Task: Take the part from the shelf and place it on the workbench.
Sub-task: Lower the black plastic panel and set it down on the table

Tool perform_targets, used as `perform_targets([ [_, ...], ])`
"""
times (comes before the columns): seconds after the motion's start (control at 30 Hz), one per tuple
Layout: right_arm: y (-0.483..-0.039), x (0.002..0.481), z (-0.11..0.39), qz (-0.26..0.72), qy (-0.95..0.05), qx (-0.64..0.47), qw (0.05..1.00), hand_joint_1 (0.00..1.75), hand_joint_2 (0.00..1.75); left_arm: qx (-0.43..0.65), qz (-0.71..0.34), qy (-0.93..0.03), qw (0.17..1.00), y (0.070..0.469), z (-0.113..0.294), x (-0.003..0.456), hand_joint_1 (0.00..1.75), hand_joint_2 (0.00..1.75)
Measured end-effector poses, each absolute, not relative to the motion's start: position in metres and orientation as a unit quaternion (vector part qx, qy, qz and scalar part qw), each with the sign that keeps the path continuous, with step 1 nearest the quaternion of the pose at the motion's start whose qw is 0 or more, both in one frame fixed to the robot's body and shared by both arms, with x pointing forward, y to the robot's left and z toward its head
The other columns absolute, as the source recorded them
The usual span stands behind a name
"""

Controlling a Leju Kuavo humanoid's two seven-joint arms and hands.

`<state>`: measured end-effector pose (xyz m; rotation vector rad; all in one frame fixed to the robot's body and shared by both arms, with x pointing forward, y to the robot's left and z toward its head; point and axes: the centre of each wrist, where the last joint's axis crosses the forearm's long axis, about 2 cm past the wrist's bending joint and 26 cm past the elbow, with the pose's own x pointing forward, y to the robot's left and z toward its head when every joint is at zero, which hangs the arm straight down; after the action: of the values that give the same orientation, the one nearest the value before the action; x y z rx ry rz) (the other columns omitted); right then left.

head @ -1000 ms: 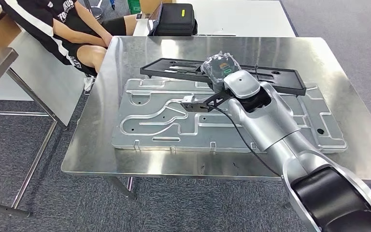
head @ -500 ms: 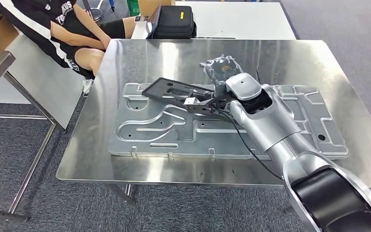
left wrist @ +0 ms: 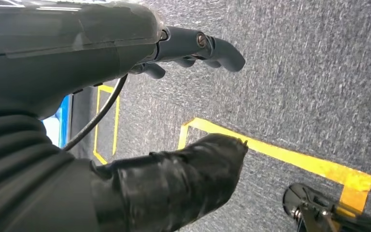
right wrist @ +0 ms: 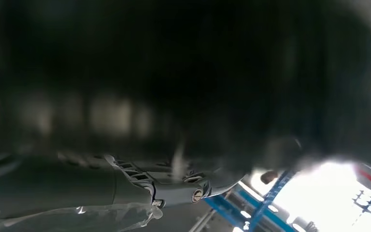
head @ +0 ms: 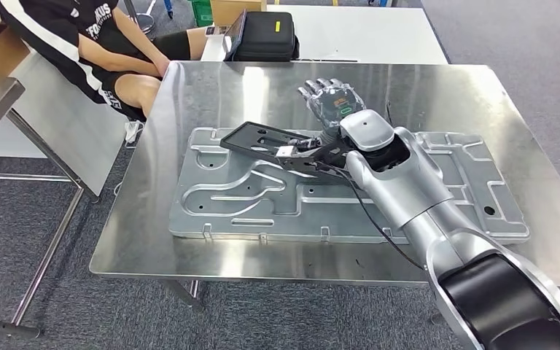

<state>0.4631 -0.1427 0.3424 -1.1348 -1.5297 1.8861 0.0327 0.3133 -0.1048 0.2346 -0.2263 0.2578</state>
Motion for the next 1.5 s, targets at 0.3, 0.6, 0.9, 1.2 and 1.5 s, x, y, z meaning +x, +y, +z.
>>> perform_targets([
  [0.3,-0.1471,0.4648,0.3385,0.688,-0.55,-0.413,0.234,0.0,0.0,0.117,0.13,-0.117,0.978,0.3132,-0.1049,0.0319,0.0,0.0],
  [0.6,-0.1463,0.4652,0.3437,0.685,-0.552,-0.416,0.23,0.0,0.0,0.115,0.131,-0.116,0.978,0.3117,-0.105,0.0315,0.0,0.0],
  [0.9,-0.146,0.4647,0.342,0.686,-0.552,-0.415,0.23,0.0,0.0,0.116,0.131,-0.117,0.978,0.3133,-0.1048,0.0329,0.0,0.0],
  [1.2,-0.1496,0.4663,0.341,0.69,-0.546,-0.418,0.229,0.0,0.0,0.115,0.131,-0.12,0.977,0.3154,-0.1045,0.0348,0.0,0.0],
  [1.5,-0.1466,0.4666,0.3423,0.692,-0.545,-0.416,0.226,0.0,0.0,0.116,0.131,-0.118,0.978,0.3177,-0.1046,0.0334,0.0,0.0],
])
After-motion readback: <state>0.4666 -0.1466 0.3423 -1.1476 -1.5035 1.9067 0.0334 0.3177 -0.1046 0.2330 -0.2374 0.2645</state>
